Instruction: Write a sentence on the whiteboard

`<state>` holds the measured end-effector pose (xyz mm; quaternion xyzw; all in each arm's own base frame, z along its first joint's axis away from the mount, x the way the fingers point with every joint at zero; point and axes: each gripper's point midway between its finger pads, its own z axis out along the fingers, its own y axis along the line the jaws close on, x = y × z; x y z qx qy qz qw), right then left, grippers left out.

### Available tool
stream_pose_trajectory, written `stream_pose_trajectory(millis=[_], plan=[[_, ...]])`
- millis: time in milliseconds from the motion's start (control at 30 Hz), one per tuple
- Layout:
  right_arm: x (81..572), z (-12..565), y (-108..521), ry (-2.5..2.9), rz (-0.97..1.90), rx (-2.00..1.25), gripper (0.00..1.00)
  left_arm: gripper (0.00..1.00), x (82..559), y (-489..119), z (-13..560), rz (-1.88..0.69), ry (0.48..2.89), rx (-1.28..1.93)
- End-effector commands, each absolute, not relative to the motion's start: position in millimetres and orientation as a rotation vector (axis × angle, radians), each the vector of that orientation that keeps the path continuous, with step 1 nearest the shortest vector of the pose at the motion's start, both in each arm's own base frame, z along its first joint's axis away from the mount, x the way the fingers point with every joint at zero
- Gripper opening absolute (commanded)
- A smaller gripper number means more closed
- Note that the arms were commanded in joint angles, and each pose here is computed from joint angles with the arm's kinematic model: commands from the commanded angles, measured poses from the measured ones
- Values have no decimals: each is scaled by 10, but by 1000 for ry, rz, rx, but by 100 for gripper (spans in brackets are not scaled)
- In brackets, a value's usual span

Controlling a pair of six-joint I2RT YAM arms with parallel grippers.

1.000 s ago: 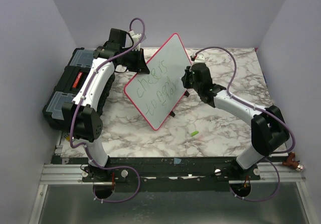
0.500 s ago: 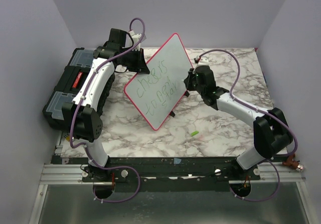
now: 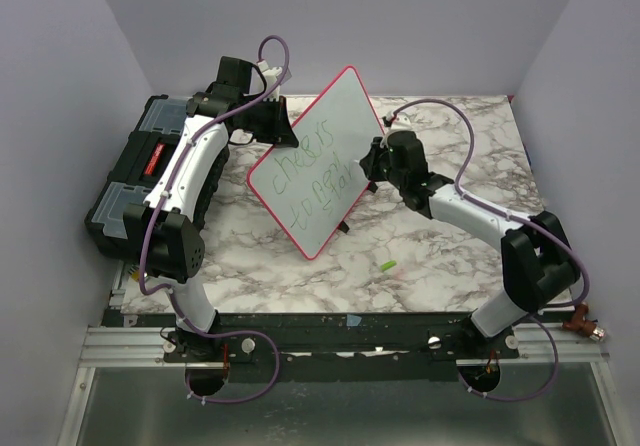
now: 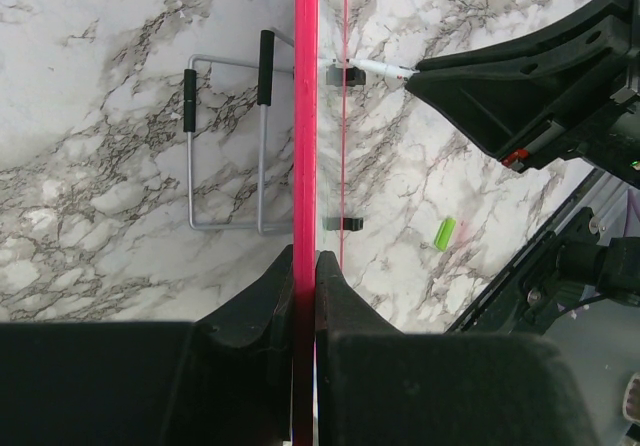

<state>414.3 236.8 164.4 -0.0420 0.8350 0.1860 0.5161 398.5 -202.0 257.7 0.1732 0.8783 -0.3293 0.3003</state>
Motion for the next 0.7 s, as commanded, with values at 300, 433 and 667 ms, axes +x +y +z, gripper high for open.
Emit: stream_pose_trajectory(millis=[300, 433, 667], plan=[[4266, 1625, 2456, 1997, 480, -86, 1, 0, 4056, -1946, 2526, -763, 2303, 541], [4298, 1618, 2452, 1996, 469, -77, 1, 0, 4057, -1948, 2519, -764, 2305, 541], [4393, 1635, 2437, 1989, 462, -59, 1, 0, 4066, -1946, 2499, -764, 2310, 540]])
